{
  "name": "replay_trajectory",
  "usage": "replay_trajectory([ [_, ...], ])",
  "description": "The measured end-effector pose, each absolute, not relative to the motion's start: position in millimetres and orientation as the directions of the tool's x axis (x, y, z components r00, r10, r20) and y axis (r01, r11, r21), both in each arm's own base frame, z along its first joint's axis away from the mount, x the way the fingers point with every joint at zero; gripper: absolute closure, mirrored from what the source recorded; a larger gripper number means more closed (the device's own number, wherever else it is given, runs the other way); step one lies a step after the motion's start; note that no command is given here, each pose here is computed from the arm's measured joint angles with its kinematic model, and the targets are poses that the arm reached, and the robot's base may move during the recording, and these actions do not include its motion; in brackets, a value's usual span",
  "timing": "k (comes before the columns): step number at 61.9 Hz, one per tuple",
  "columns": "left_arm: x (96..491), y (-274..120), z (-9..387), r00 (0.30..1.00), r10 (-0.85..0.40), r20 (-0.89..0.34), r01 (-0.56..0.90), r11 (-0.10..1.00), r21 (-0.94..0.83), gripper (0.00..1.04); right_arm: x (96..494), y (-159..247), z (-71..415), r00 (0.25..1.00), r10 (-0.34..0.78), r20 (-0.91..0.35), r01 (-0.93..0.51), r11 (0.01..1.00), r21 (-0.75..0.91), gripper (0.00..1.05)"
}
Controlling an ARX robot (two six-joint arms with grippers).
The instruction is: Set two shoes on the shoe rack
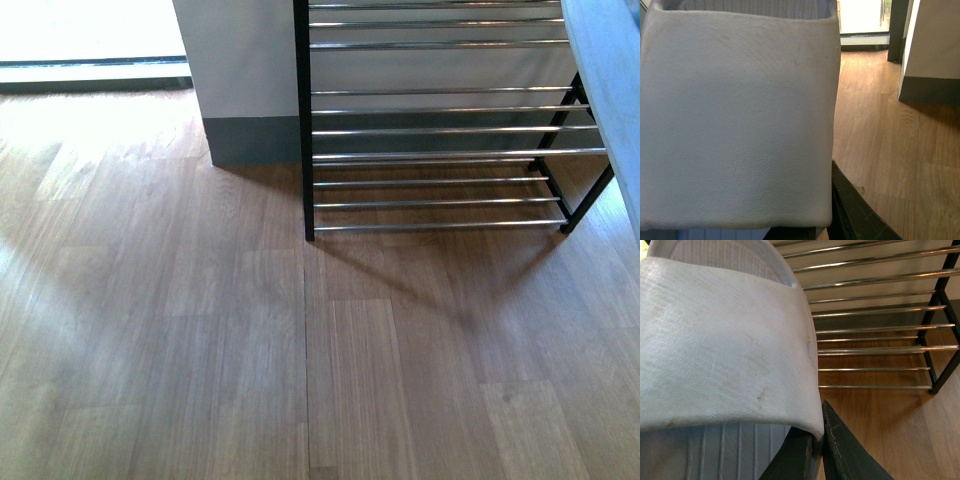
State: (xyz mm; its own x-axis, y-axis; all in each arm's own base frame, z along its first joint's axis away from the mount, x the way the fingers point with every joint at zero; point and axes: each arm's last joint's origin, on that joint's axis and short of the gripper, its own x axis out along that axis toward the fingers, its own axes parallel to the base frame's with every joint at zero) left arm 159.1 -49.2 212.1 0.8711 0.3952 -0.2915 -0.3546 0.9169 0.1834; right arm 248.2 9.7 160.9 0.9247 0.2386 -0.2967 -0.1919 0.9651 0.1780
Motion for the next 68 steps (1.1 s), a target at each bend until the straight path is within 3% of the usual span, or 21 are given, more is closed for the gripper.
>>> replay_trajectory([
  [68, 159.4, -49.4, 211.6, 0.871, 0.394, -0.294, -0.352, 0.917, 0.185, 1.03, 248.3, 9.8, 160.4, 0.924, 0.239, -0.298, -0.192, 0.965, 0.178, 1.03],
])
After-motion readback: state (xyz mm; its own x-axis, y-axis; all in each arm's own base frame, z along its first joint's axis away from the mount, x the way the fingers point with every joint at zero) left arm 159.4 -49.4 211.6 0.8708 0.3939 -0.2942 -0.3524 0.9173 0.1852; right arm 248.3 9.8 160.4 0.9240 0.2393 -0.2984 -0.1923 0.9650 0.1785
